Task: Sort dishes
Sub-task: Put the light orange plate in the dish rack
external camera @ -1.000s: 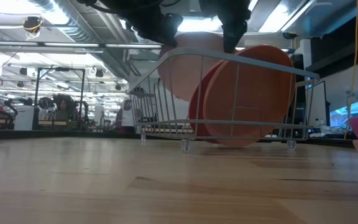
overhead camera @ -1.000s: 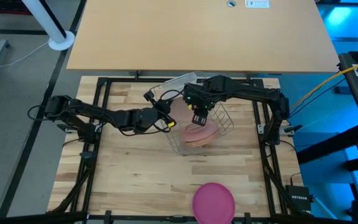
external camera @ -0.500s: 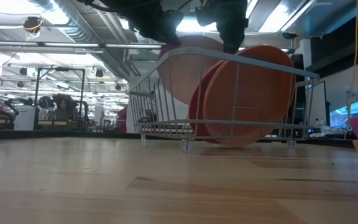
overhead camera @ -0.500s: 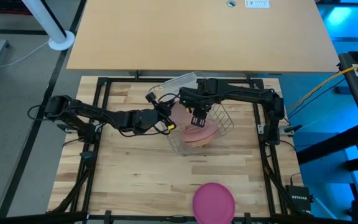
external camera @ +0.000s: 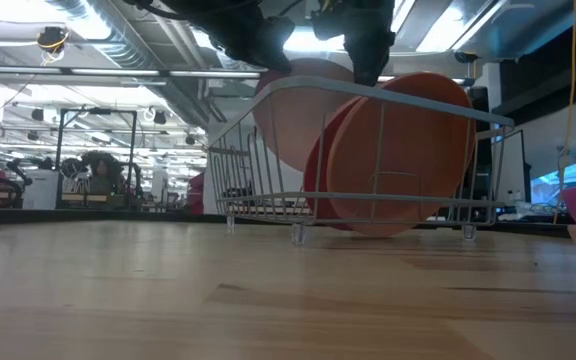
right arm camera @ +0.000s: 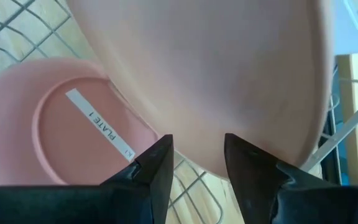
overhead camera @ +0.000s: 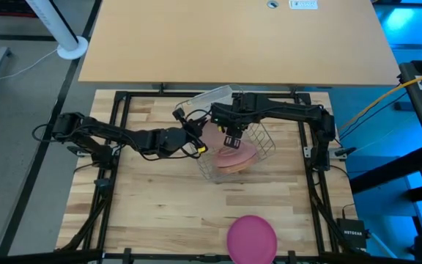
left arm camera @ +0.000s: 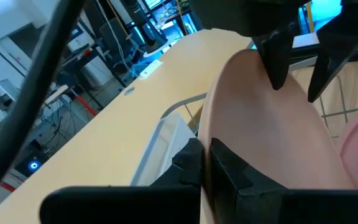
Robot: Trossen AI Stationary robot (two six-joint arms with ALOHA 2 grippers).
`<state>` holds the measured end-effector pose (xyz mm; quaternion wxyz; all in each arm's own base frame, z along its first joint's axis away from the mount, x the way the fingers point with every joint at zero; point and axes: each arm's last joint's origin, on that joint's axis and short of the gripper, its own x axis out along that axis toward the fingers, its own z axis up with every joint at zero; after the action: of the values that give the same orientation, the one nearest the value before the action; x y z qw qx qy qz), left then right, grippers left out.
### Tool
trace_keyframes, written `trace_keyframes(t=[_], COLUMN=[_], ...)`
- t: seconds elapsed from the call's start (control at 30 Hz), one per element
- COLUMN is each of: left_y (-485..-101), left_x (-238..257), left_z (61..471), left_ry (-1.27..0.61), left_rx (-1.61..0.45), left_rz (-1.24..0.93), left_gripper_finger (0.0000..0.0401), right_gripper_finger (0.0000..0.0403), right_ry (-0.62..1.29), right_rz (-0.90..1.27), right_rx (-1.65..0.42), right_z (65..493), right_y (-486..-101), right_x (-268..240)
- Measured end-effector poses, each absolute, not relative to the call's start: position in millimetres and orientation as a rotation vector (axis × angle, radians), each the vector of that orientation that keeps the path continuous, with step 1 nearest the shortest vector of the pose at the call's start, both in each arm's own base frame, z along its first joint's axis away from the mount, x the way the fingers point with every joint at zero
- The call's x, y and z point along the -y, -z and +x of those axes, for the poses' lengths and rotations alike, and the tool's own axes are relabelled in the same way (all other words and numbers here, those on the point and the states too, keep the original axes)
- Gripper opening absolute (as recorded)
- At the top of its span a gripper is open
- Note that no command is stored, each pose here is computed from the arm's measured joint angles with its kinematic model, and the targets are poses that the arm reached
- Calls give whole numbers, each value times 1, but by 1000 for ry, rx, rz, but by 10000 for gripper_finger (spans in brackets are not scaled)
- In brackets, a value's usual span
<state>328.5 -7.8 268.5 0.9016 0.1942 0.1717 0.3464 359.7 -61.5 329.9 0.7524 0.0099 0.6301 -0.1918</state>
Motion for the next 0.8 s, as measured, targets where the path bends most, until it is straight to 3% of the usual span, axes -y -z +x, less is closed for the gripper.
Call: trace_keyframes(t=[0.47,0.8], left_y=[-268,-271], left_x=[9,13], left_z=[329,331], left_ry=[-695,-559], left_rx=[-356,-302], left_rz=[403,316], left_gripper_finger=[9,15], right_gripper_finger=[149,150], right_ry=[411,362], right_rz=[-6,25], right_rx=[-1418,-1525], right_z=[373,363], right_y=[-311,-310], right_x=[65,62])
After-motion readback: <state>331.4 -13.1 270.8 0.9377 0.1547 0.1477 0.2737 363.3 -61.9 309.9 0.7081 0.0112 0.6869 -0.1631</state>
